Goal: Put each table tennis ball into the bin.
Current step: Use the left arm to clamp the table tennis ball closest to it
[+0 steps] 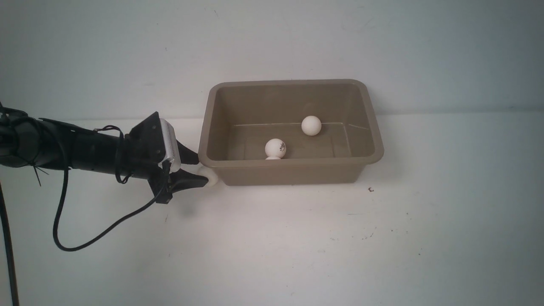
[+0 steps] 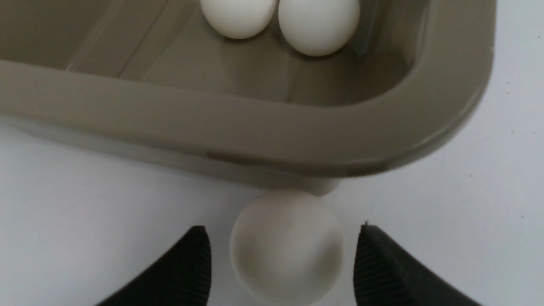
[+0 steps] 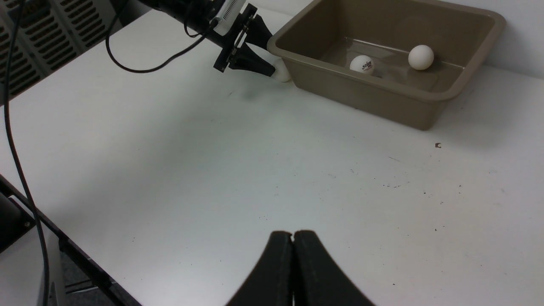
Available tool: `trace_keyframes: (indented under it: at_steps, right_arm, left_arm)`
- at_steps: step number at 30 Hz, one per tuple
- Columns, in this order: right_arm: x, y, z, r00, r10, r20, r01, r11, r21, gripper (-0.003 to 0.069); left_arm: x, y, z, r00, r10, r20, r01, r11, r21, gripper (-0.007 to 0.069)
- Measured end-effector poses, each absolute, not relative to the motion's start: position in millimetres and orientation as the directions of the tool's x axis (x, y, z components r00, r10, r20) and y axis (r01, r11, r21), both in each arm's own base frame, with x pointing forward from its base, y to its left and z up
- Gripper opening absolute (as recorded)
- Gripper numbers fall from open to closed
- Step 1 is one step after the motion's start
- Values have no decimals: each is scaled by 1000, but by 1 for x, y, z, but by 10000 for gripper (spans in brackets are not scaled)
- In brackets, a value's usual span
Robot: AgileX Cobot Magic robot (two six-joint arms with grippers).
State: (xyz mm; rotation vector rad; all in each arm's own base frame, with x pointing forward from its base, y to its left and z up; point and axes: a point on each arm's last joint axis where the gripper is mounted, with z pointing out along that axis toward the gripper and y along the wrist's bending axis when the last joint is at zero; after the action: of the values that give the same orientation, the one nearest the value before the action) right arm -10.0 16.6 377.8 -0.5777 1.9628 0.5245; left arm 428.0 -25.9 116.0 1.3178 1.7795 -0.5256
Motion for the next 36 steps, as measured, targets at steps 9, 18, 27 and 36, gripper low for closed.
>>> trace_keyframes:
  at_steps: [9, 18, 27, 36]
  right_arm:
    - [-10, 17, 378, -401, -172, -900, -598, 793, 115, -18]
    - [-10, 17, 378, -400, -171, -900, -598, 793, 115, -18]
    - [-9, 17, 380, -382, -155, -911, -597, 794, 115, -18]
    - [-7, 17, 384, -342, -128, -931, -590, 801, 107, -18]
  left_arm:
    - [430, -31, 108, -115, 555, -824, 916, 381, 129, 409]
    - [432, -39, 96, -150, 537, -830, 909, 405, 98, 400]
    - [449, -7, 107, -366, 416, -832, 715, 699, 35, 353]
    - [430, 70, 183, -452, 252, -855, 556, 830, -49, 353]
